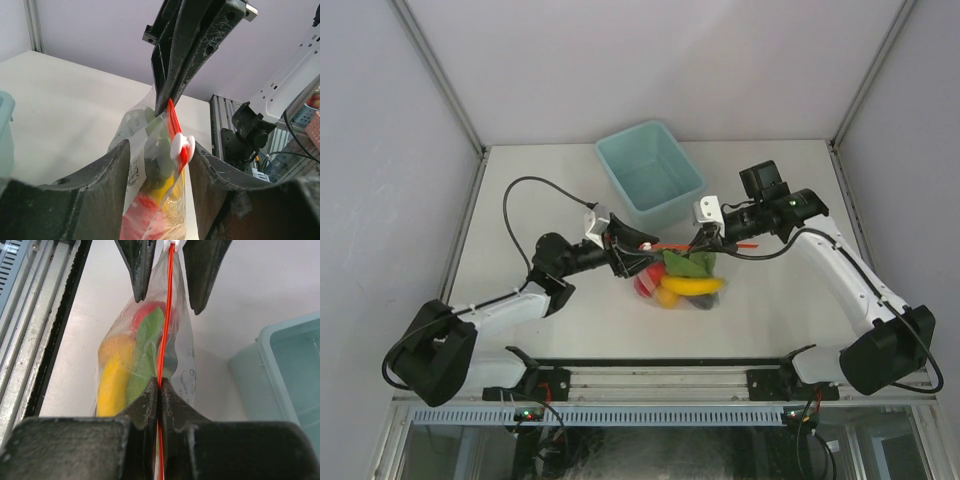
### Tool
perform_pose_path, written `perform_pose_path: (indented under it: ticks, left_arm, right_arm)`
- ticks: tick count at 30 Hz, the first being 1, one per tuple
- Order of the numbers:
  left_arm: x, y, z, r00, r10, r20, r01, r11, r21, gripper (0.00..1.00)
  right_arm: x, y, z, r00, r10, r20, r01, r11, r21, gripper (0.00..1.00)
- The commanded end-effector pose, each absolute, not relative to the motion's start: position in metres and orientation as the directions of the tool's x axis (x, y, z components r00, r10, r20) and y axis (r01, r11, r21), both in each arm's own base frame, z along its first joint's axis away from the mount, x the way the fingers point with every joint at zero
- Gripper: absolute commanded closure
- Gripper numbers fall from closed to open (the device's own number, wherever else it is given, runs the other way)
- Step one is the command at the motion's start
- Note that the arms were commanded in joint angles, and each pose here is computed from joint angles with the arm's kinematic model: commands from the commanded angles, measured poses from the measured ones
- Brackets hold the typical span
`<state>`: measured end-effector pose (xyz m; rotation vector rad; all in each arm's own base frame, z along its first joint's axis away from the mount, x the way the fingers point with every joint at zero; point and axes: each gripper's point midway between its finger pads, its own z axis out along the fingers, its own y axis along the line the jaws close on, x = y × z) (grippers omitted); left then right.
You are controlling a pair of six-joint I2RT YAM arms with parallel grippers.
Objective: Open the zip-top bag and remove the fake food
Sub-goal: Pick up the zipper food storage bag at the center of the board, then unzip the zipper food storage bag at the center of the board.
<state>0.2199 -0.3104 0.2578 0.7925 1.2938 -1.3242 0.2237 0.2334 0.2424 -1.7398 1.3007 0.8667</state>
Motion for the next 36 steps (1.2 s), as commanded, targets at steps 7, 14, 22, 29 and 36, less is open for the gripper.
perform_pose_path:
  ticks: [7,14,22,29,36]
  left_arm:
    - [0.217,-0.315,0.26,-0.184,-0.285,-0.941,0.965,0.13,-0.228,0.5]
    - [0.222,-0.321,0.25,-0.187,-0.275,-0.943,0.961,0.148,-0.234,0.52]
    - [0.223,-0.322,0.252,-0.164,-0.277,-0.947,0.962,0.167,-0.215,1.0]
    - [0.218,-0.329,0.253,-0.064,-0.142,-0.988,0.966,0.239,-0.097,1.0]
    - [0.214,-0.328,0.258,-0.03,-0.109,-0.994,0.963,0.263,-0.058,1.0]
  right_arm:
    - [0.226,0.236,0.275,0.24,-0.32,-0.916,-0.967,-0.158,-0.198,1.0]
    - [0.226,0.234,0.276,0.224,-0.311,-0.924,-0.971,-0.148,-0.186,1.0]
    - [0.217,0.237,0.285,0.172,-0.269,-0.948,-0.979,-0.156,-0.133,0.99]
    - [0.2,0.27,0.322,0.068,-0.168,-0.983,-0.98,-0.194,-0.035,0.44]
    - [0.209,0.295,0.324,-0.04,-0.169,-0.985,-0.982,-0.175,0.07,0.4]
